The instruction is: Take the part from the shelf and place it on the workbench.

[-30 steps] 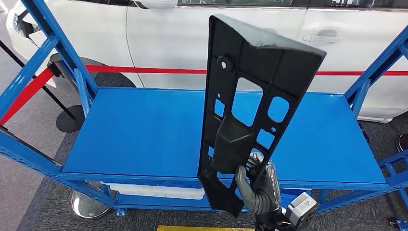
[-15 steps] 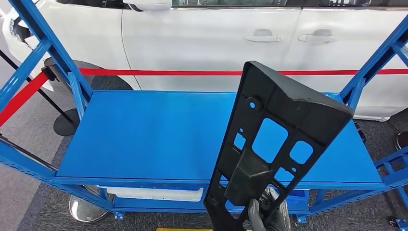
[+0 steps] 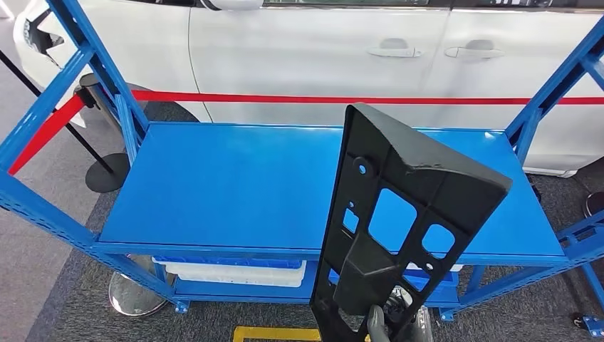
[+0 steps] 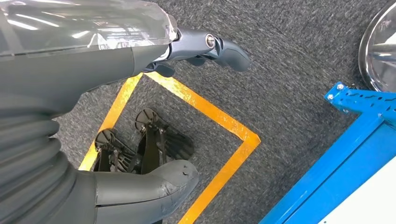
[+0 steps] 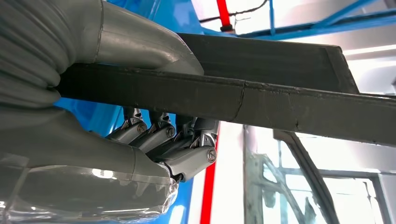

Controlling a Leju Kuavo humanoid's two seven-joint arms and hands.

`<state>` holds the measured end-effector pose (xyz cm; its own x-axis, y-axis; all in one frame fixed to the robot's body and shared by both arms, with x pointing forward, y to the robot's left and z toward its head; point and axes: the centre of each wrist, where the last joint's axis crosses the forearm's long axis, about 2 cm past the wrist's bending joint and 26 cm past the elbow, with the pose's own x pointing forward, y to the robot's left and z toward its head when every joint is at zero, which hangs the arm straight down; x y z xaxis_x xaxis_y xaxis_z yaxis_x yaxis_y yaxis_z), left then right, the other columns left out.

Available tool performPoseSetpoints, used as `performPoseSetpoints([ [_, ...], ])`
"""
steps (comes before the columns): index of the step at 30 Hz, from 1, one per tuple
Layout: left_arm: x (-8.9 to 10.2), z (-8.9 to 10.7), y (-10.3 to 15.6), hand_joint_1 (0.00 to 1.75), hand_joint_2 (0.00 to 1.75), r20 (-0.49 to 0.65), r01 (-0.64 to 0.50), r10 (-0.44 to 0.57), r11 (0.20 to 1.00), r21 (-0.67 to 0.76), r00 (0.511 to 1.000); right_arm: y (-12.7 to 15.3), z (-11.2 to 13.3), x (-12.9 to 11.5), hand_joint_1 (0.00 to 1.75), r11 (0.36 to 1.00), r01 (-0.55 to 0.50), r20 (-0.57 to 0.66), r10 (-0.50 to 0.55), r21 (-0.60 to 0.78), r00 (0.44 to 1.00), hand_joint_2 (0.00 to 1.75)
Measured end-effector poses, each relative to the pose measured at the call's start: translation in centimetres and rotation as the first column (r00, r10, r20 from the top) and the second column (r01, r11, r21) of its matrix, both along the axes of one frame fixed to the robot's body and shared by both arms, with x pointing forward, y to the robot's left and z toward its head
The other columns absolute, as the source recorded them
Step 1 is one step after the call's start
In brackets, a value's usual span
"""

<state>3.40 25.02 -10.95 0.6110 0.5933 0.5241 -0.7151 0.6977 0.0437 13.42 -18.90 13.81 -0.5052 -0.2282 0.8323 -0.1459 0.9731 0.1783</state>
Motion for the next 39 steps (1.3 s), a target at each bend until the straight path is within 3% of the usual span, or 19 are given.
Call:
performPoseSetpoints([
  [39, 0.2, 0.0, 1.1, 0.00, 1.75, -0.001, -0.038, 0.038, 0.999, -0.004, 0.999, 0.5, 1.0, 0.3, 1.75, 1.000, 0.002, 0.019, -0.003, 0.018, 1.000, 1.75],
])
